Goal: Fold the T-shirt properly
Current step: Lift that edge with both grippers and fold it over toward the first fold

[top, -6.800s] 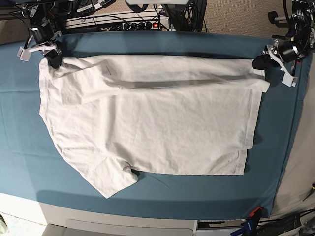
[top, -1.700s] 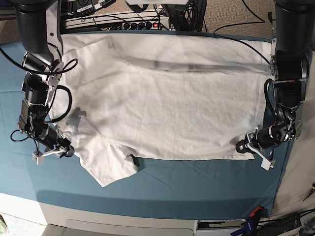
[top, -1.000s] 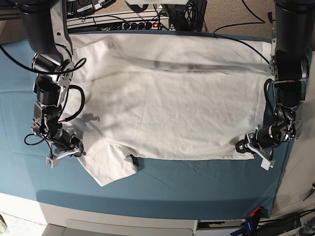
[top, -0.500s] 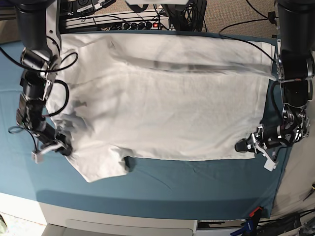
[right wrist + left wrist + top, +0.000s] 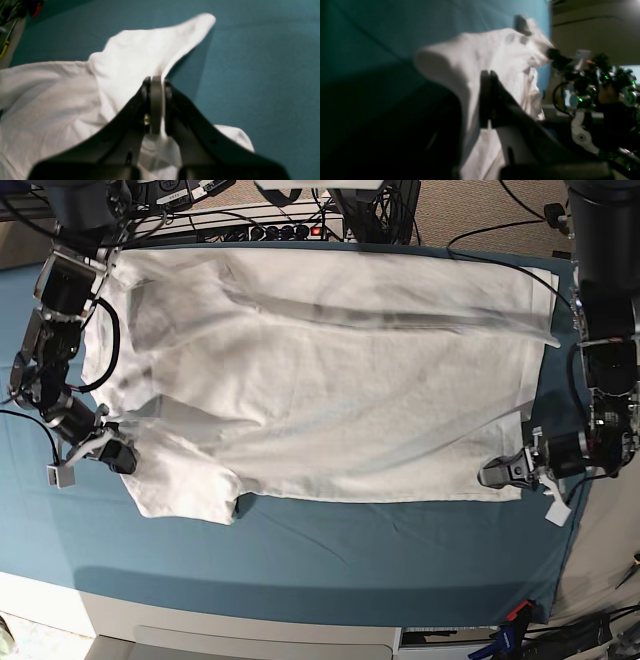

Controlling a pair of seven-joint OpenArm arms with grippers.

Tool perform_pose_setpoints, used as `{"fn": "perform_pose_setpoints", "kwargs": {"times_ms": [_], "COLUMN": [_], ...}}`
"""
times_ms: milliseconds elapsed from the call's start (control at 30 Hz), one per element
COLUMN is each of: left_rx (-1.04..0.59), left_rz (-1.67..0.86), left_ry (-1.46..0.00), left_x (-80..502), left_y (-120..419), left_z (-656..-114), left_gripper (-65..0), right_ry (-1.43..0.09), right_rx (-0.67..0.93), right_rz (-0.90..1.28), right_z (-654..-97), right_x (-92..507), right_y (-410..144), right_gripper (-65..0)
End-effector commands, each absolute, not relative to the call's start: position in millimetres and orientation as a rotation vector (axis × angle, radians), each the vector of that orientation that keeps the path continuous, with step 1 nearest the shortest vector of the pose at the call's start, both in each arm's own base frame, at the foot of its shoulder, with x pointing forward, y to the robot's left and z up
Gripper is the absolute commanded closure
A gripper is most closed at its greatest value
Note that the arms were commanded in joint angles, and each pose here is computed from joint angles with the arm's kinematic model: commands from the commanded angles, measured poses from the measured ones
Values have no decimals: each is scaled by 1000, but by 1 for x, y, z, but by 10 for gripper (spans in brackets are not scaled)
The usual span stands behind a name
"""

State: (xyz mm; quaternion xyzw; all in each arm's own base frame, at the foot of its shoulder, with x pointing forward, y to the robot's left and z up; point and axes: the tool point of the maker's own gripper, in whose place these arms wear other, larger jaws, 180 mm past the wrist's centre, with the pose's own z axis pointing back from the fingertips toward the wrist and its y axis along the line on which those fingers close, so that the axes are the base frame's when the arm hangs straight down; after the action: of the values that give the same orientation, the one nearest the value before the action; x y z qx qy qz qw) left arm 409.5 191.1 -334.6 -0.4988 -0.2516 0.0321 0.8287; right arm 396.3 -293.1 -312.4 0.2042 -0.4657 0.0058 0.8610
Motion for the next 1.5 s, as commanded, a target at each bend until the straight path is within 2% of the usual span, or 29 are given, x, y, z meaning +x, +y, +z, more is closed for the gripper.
{"fn": "perform_pose_setpoints", "kwargs": {"times_ms": [0,200,467,1000,1467], "left_rx": [-1051,-1006,-965,-870,-865], "left_rz": [37,30,19,-78,-63], "left_ry": [-576,-552,-505,-464,-399], "left_x": [417,407,383,341,314], "left_y": [203,224,233,245,244], "left_z": [-315,-316,-334,-351,-373], "left_gripper": [0,0,0,0,0], "right_ry": [-1052,-1047,-984,-822,-657], "right_rx": [423,405,460,287,444], "right_rz": [36,79,131,249,223], "right_z": [-286,-286,-288,-299,-330], "right_x": [404,391,371,319,272], "right_y": [-298,-291,-273,-309,-288], "right_gripper": [0,0,0,0,0]}}
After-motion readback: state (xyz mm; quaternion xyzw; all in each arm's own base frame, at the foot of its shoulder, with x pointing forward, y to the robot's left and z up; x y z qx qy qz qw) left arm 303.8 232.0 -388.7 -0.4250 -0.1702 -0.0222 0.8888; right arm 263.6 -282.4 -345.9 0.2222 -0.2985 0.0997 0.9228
